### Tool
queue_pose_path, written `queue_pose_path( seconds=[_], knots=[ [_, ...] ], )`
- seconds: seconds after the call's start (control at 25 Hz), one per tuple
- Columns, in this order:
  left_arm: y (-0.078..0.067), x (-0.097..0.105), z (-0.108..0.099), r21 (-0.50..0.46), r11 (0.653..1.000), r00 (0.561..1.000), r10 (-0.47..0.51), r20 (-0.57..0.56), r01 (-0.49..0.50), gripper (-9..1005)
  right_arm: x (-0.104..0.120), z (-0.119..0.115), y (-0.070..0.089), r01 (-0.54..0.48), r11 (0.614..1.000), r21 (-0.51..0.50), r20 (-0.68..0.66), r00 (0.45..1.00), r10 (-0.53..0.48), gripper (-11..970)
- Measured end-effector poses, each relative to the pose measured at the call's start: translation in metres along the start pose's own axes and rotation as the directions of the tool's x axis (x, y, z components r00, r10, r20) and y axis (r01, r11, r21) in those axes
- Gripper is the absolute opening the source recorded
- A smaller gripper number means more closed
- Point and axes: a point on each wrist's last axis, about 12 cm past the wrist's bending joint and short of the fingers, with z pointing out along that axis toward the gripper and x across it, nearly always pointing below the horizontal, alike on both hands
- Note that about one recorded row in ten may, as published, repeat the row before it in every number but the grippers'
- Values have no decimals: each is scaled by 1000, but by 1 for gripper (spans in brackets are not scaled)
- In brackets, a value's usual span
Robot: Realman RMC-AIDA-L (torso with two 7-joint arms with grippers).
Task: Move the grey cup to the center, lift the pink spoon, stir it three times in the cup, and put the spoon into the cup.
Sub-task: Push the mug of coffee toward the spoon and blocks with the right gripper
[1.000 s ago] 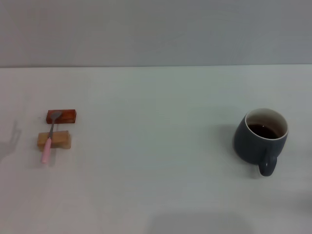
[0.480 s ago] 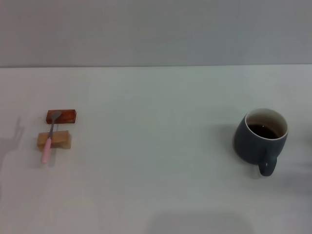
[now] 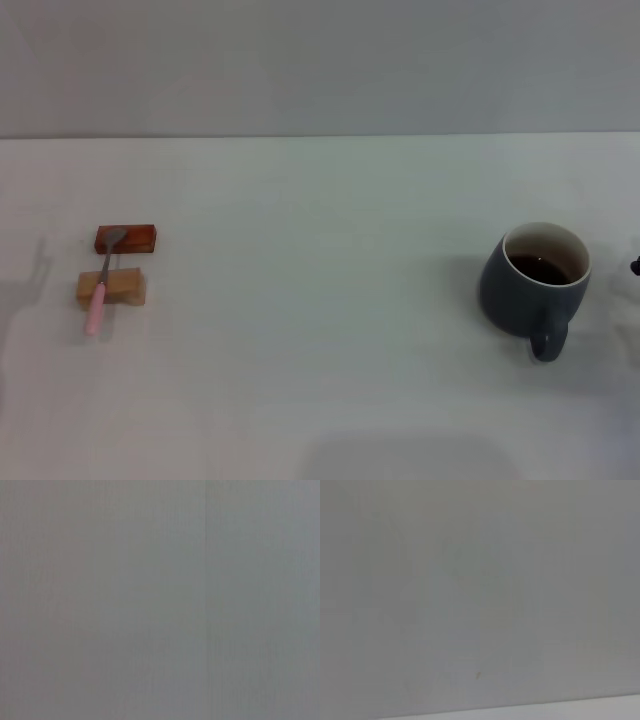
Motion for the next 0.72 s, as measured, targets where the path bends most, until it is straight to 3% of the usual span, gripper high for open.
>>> queue_pose_path(
  seconds=[0.72],
  knots=[
    [-1, -1, 0, -1, 1000, 1000, -3, 7, 3, 833, 2, 1, 19, 15, 996, -90, -21, 1000, -17, -1]
  ],
)
